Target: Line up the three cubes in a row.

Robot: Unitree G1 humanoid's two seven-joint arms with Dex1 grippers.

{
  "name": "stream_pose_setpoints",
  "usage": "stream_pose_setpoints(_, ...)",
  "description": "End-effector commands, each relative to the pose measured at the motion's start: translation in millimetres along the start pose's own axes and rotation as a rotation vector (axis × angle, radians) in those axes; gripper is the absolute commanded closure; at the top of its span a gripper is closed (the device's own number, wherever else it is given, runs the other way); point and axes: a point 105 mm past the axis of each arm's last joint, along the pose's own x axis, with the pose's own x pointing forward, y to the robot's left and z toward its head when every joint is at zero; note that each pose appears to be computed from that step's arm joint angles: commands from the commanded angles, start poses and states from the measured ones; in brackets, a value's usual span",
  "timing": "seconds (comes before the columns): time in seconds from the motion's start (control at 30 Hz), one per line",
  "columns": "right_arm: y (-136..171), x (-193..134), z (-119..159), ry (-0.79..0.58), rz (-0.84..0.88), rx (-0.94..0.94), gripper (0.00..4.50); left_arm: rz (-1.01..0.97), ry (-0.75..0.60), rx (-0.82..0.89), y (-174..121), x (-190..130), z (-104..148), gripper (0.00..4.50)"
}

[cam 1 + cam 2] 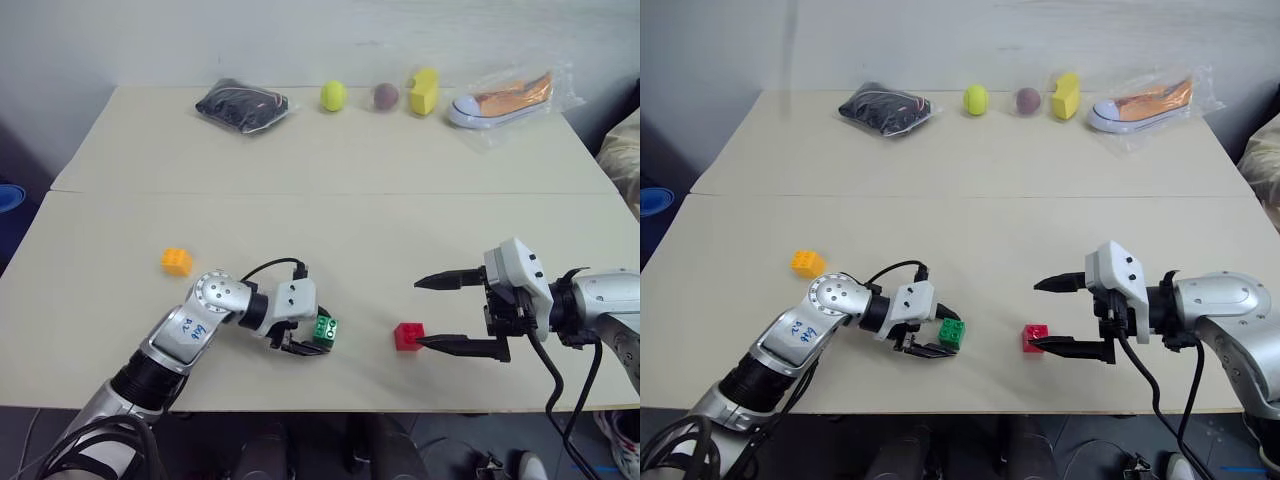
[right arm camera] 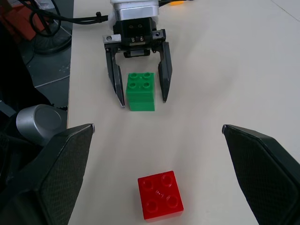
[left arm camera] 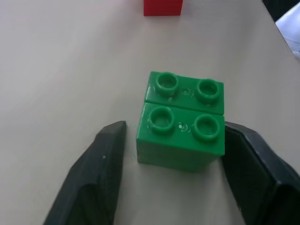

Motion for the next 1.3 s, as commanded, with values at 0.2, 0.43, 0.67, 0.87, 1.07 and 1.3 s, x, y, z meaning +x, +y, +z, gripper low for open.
stream_pose_setpoints(0.2,-6,3,15,-0.034,0.056,-0.069,0.0,0.342,-0.145,-0.235,9,-102,12,0.02)
stream_pose_setpoints(0.43,-12,3,24,-0.065,0.114,-0.085,0.0,0.733,-0.118,-0.446,-27,-194,-32,0.02)
stream_pose_setpoints(0.67,-21,8,22,-0.056,0.159,-0.111,0.0,0.62,-0.123,-0.343,-44,-173,-19,0.02)
stream_pose_setpoints(0.87,-18,4,23,-0.044,0.154,-0.116,0.0,0.264,-0.049,-0.101,-15,-127,2,0.02)
stream_pose_setpoints(1.07,0,-3,16,-0.017,0.119,-0.086,0.0,-0.03,-0.04,0.104,8,-89,22,0.02)
stream_pose_setpoints(1.3,16,-9,12,-0.004,0.051,-0.037,0.0,-0.249,-0.012,0.234,13,-63,30,0.02)
